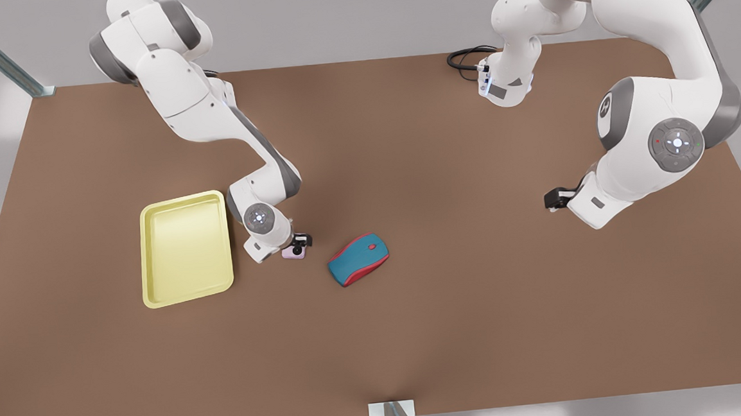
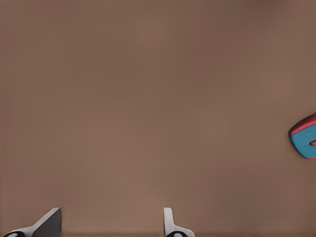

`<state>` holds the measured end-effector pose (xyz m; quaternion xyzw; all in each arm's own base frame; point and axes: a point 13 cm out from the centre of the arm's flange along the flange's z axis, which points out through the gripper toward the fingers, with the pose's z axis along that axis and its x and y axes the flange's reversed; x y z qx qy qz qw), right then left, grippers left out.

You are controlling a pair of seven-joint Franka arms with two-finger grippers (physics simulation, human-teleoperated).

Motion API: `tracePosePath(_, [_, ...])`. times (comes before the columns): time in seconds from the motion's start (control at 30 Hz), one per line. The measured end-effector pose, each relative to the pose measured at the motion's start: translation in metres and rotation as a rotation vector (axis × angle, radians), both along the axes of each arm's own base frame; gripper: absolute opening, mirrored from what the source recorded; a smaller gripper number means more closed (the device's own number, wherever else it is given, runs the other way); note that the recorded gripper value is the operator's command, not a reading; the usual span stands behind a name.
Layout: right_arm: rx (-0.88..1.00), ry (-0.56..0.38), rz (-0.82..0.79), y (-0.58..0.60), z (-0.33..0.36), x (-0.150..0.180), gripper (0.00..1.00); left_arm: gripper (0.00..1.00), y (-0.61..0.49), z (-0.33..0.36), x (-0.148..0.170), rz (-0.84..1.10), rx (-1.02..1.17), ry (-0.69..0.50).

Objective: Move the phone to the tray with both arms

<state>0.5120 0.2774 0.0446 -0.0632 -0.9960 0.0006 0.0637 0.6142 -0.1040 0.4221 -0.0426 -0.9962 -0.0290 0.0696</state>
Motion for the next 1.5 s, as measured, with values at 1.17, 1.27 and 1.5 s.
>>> tracePosePath(1.17, [-0.026, 0.000, -0.156, -0.261, 0.070, 0.036, 0.81, 1.00, 0.001, -0.012, 0.006, -0.013, 0.004, 0.009])
tracePosePath(1.27, [-0.024, 0.062, -0.118, -0.298, 0.047, 0.007, 0.94, 1.00, 0.002, -0.013, 0.006, -0.012, 0.004, 0.010])
tracePosePath(1.5, [-0.001, -0.032, 0.077, -0.299, 0.110, 0.047, 1.00, 1.00, 0.001, -0.013, 0.007, -0.013, 0.004, 0.011])
